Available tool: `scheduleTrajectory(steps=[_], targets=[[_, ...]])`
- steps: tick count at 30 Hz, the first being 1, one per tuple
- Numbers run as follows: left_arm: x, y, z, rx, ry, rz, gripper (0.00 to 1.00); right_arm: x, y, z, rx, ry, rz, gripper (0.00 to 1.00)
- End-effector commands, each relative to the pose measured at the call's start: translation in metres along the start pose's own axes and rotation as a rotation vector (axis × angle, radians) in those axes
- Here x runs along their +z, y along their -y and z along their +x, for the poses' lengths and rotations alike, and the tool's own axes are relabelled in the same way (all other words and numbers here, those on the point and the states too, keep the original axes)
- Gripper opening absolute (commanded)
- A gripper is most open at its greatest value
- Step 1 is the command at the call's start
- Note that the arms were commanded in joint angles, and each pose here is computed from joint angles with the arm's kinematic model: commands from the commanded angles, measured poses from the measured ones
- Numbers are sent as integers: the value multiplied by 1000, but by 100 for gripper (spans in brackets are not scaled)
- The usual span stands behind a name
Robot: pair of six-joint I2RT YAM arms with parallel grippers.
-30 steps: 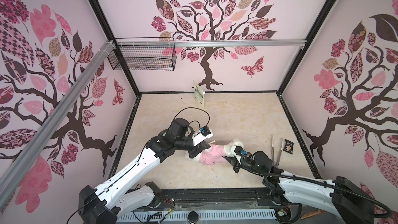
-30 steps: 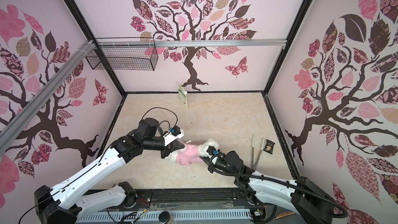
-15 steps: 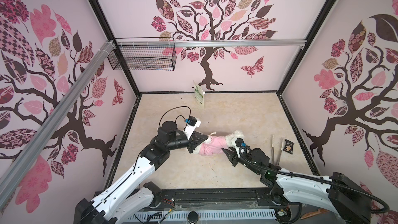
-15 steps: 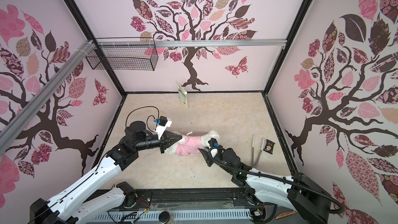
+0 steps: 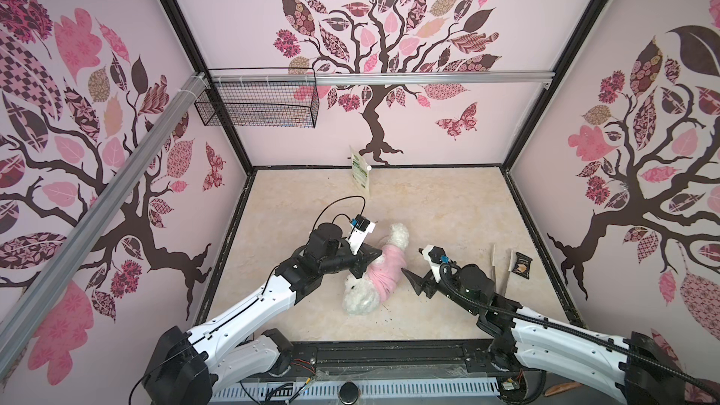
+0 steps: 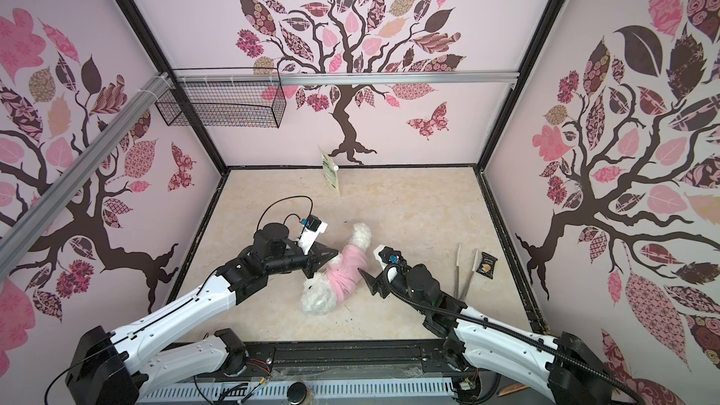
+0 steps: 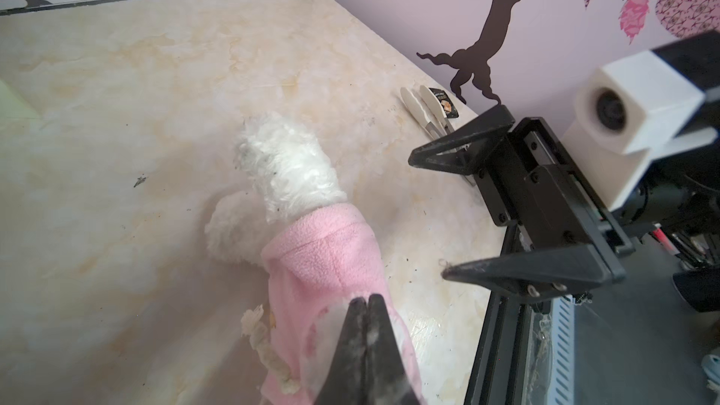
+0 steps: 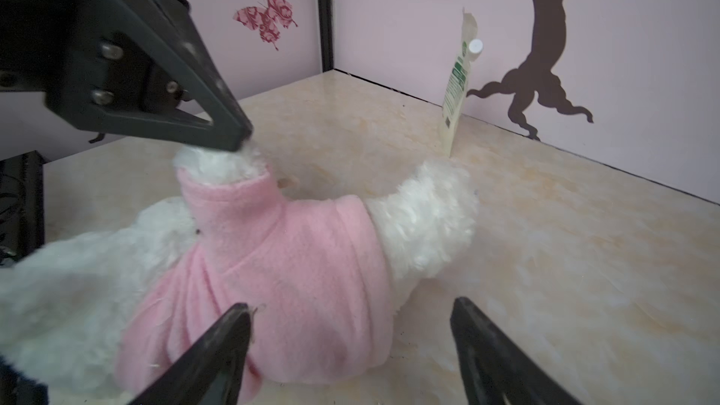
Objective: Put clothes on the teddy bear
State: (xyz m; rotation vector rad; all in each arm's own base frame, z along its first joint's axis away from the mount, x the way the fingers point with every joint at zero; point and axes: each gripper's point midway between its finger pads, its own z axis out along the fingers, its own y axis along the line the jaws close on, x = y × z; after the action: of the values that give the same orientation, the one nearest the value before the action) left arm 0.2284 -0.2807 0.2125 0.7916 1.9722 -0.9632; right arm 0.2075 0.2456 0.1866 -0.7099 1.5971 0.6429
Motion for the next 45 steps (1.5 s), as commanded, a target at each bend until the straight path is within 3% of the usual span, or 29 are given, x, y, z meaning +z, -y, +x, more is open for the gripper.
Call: scheduleTrajectory(steps=[1,4,14,20,30,35,42,45], targets=[[4,9,-5,-16,46,55,0,3,-41,-29,-43,101,-198,80],[7,14,-4,-12,39,74,0,11,-56,-35,-45,114,-275,76],[18,31,1,11,6,136,0,46,-56,-42,-80,130,-257,69],[14,43,-9,18,31,182,0,57,-38,0,-44,43,-155,57],[-14,78,-59,17,198,314,0,49,-16,64,66,-89,-33,37],[-38,93,-93,34,292,366,0,49,-14,81,118,-138,-17,36],[-70,92,-132,18,428,387,0,54,-10,92,124,-188,9,52],[-70,83,-129,24,413,346,0,54,-11,88,125,-176,5,54]])
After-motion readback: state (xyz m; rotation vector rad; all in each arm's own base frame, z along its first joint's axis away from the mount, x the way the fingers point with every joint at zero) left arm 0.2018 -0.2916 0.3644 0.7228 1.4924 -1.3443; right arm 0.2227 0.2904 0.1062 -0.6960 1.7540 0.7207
